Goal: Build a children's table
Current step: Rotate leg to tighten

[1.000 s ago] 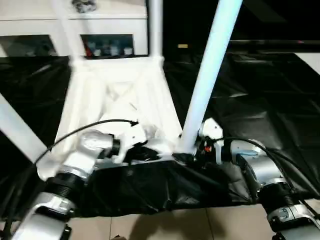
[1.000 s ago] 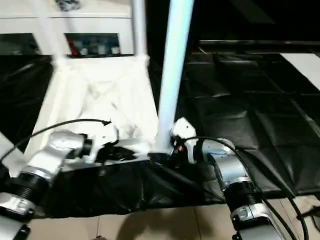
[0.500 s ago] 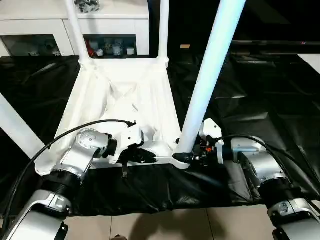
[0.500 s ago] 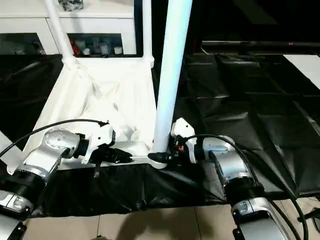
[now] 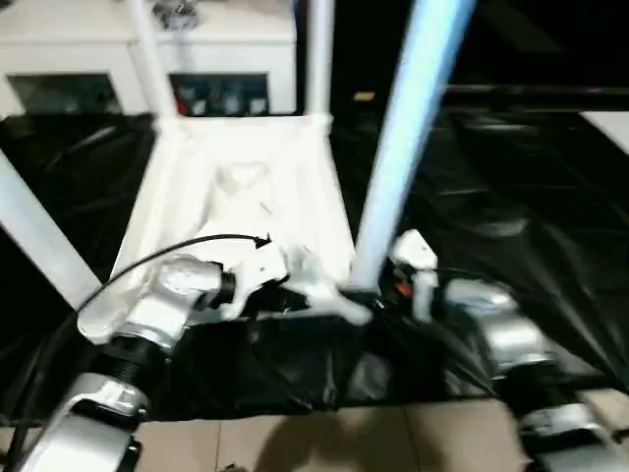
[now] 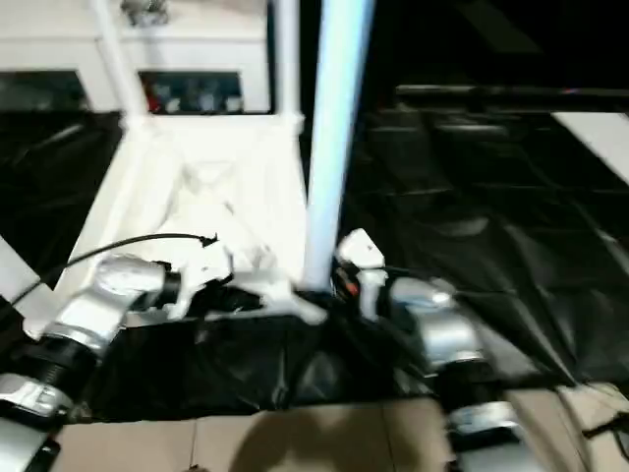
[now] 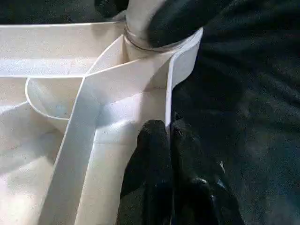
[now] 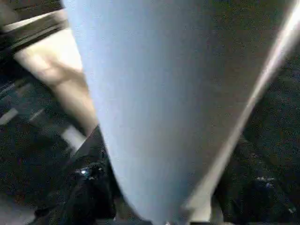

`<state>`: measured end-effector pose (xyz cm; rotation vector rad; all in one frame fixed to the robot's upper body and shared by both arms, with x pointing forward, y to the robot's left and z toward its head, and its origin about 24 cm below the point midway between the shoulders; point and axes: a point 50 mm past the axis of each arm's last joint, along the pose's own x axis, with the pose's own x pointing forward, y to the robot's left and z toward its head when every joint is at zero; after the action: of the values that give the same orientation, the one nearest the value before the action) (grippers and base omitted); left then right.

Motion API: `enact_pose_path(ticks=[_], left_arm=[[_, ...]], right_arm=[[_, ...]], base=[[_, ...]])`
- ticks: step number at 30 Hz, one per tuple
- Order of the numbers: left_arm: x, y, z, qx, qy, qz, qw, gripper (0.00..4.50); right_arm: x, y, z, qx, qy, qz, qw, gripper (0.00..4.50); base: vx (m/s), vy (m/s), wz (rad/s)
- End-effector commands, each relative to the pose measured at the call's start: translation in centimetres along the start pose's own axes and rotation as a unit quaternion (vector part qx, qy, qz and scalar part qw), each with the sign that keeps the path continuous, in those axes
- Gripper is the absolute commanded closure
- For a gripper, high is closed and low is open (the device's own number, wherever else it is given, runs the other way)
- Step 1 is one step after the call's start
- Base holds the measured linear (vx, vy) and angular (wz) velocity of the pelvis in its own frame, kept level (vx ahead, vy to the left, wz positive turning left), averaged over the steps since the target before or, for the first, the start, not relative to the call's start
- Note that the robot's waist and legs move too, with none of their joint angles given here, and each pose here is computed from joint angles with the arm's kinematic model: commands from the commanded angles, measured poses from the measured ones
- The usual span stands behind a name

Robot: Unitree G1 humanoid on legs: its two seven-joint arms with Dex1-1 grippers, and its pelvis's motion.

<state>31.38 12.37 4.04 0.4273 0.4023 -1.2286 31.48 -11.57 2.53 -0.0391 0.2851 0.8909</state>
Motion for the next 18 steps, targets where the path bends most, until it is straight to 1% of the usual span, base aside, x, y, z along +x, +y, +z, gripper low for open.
enact_pose_path(ticks=[1, 2, 3, 5, 7, 8, 9, 11, 13, 15, 16, 17, 18], left_arm=[[1.8, -0.6, 1.5, 0.005, -0.026, 0.017, 0.999, 4.50], [3.1, -0.9, 2.2, 0.000, -0.035, 0.031, 0.999, 4.50], [4.2, -1.4, 2.9, -0.004, -0.044, 0.026, 0.999, 4.50], [5.1, -1.6, 3.5, -0.005, -0.049, 0.026, 0.998, 4.50], [5.5, -1.8, 3.8, -0.003, -0.049, 0.027, 0.998, 4.50], [5.6, -1.8, 3.9, -0.001, -0.049, 0.026, 0.998, 4.50], [5.6, -1.9, 3.9, -0.001, -0.049, 0.021, 0.999, 4.50], [5.4, -2.0, 3.8, 0.000, -0.046, 0.014, 0.999, 4.50], [4.9, -1.9, 3.5, 0.008, -0.045, 0.001, 0.999, 4.50], [4.2, -1.8, 3.0, 0.011, -0.042, -0.008, 0.999, 4.50], [3.6, -1.8, 2.7, 0.010, -0.043, -0.022, 0.999, 4.50], [3.6, -1.8, 2.7, 0.010, -0.043, -0.022, 0.999, 4.50], [3.2, -1.7, 2.4, 0.012, -0.040, -0.028, 0.999, 4.50]], right_arm=[[1.4, 2.1, -2.9, 0.034, 0.060, 0.005, 0.998, 2.11], [2.8, 3.1, -2.5, 0.040, 0.046, -0.018, 0.998, 2.11], [4.1, 3.7, -2.1, 0.021, 0.057, -0.054, 0.997, 2.11], [5.2, 4.3, -1.5, 0.007, 0.058, -0.073, 0.996, 2.11], [5.8, 4.7, -0.9, 0.003, 0.047, -0.075, 0.996, 2.11], [6.0, 4.8, -0.7, 0.001, 0.042, -0.075, 0.996, 1.90], [6.0, 4.7, -0.4, -0.005, 0.032, -0.072, 0.997, 1.69], [5.7, 4.3, -0.1, 0.007, 0.019, -0.066, 0.998, 1.66], [4.9, 3.7, -0.2, 0.001, 0.015, -0.054, 0.998, 1.42], [4.2, 3.3, -0.4, -0.012, 0.017, -0.037, 0.999, 1.24], [3.3, 2.8, -0.6, -0.031, 0.022, -0.022, 0.999, 1.20], [3.3, 2.8, -0.6, -0.031, 0.022, -0.022, 0.999, 1.13], [2.7, 2.5, -0.8, -0.041, 0.026, -0.010, 0.999, 1.02]], base=[[0.000, 0.000, 0.00], [0.000, 0.000, 0.00], [0.000, 0.000, 0.00], [0.000, 0.000, 0.00], [0.000, 0.000, 0.00], [0.000, 0.000, 0.00], [0.000, 0.000, 0.00], [0.000, 0.000, 0.00], [0.000, 0.000, 0.00], [0.000, 0.000, 0.00], [0.000, 0.000, 0.00], [0.000, 0.000, 0.00], [0.000, 0.000, 0.00]])
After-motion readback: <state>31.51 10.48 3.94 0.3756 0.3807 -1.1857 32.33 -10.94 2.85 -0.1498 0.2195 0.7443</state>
